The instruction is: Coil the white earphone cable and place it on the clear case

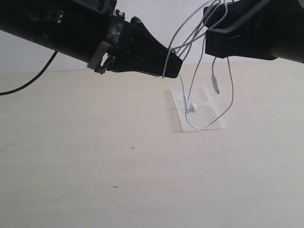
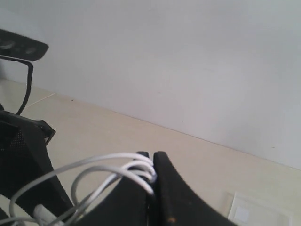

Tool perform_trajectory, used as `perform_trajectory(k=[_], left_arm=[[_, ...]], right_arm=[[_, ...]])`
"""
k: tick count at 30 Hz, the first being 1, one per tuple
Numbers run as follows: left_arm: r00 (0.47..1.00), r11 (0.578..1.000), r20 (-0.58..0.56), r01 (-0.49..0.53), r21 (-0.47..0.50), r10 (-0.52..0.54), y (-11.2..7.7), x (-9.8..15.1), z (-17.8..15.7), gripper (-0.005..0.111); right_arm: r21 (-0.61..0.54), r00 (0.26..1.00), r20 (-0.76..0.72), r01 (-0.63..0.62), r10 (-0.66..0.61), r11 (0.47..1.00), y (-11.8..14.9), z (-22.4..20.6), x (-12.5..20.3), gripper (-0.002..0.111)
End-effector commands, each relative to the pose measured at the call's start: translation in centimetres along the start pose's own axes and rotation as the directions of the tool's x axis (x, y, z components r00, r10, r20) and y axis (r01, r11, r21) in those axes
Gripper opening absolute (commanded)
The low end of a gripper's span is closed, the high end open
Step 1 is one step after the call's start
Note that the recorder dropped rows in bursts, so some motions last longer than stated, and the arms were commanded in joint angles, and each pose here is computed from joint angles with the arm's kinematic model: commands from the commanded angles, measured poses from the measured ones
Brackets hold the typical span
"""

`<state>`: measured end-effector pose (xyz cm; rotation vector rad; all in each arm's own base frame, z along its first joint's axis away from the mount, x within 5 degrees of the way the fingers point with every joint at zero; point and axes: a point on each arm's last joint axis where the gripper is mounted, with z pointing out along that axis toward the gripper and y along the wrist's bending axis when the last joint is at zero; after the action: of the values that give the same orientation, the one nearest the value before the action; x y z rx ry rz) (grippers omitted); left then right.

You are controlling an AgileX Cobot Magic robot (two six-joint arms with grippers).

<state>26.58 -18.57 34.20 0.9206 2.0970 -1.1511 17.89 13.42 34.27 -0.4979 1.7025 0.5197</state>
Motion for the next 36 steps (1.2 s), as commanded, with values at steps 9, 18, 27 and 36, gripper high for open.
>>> perform_trajectory(k=[9,18,27,36], left_arm=[[1.0,0.999,-0.014,0.02,-0.029,-0.02,0.4,0.2,0.1,0.046],[0.996,0.998,0.082,-0.01,-0.069,0.016,-0.4,-0.8,-0.9,0.046],[0.99,0.996,0.128,-0.055,-0.075,0.064,-1.1,-2.0,-1.6,0.007],[0.985,0.995,0.152,-0.078,-0.068,0.088,-1.5,-2.8,-1.9,0.0]], right_arm=[[-0.014,0.998,-0.052,0.04,-0.04,0.999,0.0,0.1,0.3,0.0],[-0.086,0.971,-0.213,0.094,-0.11,0.992,0.5,-0.3,1.7,0.0],[-0.108,0.959,-0.258,0.089,-0.115,0.99,0.7,-0.4,2.2,0.0],[-0.213,0.973,-0.204,0.062,-0.106,0.975,1.7,-0.5,1.8,0.0]])
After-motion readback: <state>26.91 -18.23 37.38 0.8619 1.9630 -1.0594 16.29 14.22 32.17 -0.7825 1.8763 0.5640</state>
